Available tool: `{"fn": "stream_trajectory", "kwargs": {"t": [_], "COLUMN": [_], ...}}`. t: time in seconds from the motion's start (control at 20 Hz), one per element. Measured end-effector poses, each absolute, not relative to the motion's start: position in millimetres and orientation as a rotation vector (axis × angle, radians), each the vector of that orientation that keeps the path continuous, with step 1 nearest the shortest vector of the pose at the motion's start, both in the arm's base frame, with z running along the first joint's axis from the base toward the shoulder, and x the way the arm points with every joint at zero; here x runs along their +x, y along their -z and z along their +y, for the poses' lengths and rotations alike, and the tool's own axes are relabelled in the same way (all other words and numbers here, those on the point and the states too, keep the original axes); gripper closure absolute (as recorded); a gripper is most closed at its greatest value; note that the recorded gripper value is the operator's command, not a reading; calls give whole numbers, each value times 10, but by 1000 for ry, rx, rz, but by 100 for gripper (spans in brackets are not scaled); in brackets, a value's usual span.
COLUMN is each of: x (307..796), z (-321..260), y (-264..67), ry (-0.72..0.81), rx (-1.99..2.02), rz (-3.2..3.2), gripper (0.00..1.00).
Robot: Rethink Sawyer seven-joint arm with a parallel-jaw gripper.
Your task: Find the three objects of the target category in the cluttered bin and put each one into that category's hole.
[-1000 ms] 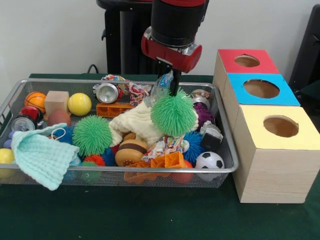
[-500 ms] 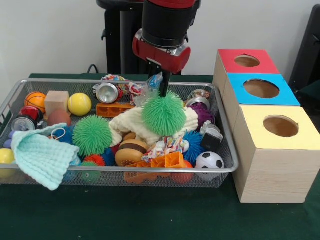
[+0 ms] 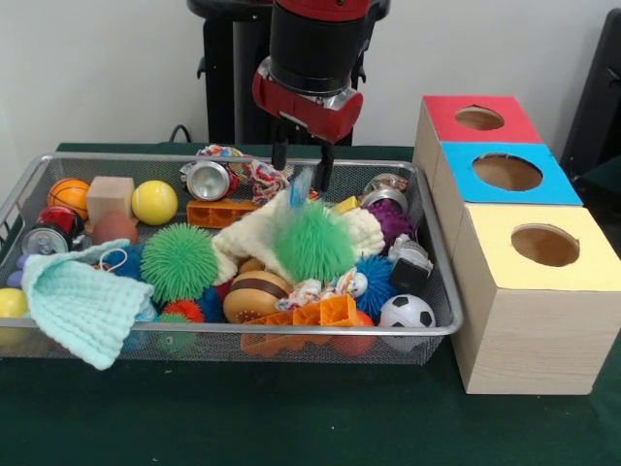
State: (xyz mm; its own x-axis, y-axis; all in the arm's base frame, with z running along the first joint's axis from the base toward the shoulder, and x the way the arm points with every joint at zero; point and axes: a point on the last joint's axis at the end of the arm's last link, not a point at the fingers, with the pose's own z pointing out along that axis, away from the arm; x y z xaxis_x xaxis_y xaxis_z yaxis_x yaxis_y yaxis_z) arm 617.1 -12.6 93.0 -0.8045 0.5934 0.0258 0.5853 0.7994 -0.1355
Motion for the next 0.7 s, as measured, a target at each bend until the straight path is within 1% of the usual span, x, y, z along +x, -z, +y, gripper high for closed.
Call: {"fn": "stream_trajectory", "kwargs": {"t": [0.7], "x": [6176], "z": [-118], "y": [-938], "ry": [-171], "rx": [-980], "rz": [-2908], "gripper": [0]}}
